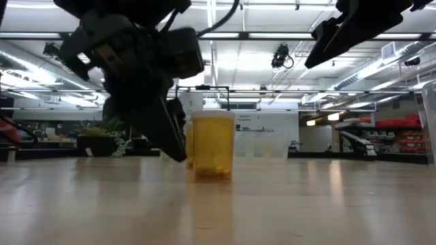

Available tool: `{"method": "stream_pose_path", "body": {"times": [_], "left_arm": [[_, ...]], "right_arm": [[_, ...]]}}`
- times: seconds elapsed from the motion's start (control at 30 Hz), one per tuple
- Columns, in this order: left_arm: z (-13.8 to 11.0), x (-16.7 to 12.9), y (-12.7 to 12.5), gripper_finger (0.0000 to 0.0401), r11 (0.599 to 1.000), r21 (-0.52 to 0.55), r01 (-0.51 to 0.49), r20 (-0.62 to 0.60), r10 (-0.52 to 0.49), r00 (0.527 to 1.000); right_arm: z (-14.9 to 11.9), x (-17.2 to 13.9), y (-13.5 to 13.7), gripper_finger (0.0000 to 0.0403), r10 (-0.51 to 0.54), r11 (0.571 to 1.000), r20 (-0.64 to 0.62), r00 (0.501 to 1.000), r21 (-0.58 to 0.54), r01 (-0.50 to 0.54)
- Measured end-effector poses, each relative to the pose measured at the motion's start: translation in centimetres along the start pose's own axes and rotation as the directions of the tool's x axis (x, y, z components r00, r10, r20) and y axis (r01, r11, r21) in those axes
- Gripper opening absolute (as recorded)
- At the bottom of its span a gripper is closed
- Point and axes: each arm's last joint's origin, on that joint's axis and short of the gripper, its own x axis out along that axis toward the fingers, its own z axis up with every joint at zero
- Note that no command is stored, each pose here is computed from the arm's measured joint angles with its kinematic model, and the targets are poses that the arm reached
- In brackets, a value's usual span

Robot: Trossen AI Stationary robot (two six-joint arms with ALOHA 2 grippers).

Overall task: Pick and place medicine bottles into bin by pill shape (circle, oval)
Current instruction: Put the large orange pill bottle into the bottom transparent bin

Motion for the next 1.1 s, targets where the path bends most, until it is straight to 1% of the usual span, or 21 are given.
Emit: {"method": "stream_pose_path", "body": {"times": [0.2,0.37,0.43,0.63,0.73,0.8,0.87,0.9,0.97,1.03,1.1], "left_arm": [[0.5,-0.8,-0.4,0.0083,0.999,0.044,0.013,0.031,-0.014,0.999],[0.4,-1.4,-0.4,0.0078,0.999,0.046,0.006,0.005,-0.006,1.000],[0.6,-1.8,-0.5,0.0079,0.999,0.054,0.010,0.022,-0.011,1.000],[0.4,-3.7,-0.5,0.0085,0.998,0.069,0.006,0.039,-0.008,0.999],[0.4,-4.6,-0.4,0.0086,0.998,0.070,-0.009,0.074,0.003,0.997],[0.1,-5.2,-0.4,0.0085,0.997,0.071,-0.021,0.076,0.016,0.997],[0.1,-5.6,-0.4,0.0082,0.997,0.071,-0.022,0.107,0.014,0.994],[-0.4,-5.9,-0.2,0.0081,0.997,0.070,-0.031,0.086,0.025,0.996],[-0.1,-6.0,-0.3,0.0080,0.997,0.069,-0.029,0.131,0.020,0.991],[-0.8,-6.4,-0.1,0.0082,0.997,0.069,-0.040,0.113,0.032,0.993],[-0.6,-6.6,-0.3,0.0084,0.997,0.070,-0.039,0.132,0.029,0.991]], "right_arm": [[-0.1,2.1,0.9,0.0264,0.013,1.000,-0.021,1.000,-0.017,-0.013],[0.1,2.8,1.2,0.0264,0.039,0.999,-0.002,0.999,-0.018,-0.039],[0.2,3.0,1.4,0.0264,0.057,0.998,0.010,0.998,-0.015,-0.057],[0.3,4.2,1.9,0.0264,0.094,0.996,0.025,0.995,-0.012,-0.094],[0.3,4.8,2.2,0.0264,0.106,0.994,0.020,0.994,-0.015,-0.105],[0.5,5.2,2.4,0.0264,0.113,0.994,0.016,0.993,-0.017,-0.113],[1.0,5.6,2.6,0.0264,0.117,0.993,0.017,0.993,-0.024,-0.116],[1.2,5.8,2.7,0.0264,0.119,0.992,0.018,0.993,-0.029,-0.119],[1.7,6.2,3.0,0.0264,0.126,0.991,0.017,0.992,-0.047,-0.125],[2.4,6.7,3.3,0.0264,0.138,0.988,0.012,0.990,-0.067,-0.137],[2.9,7.1,3.5,0.0264,0.140,0.986,0.000,0.990,-0.089,-0.139]]}}
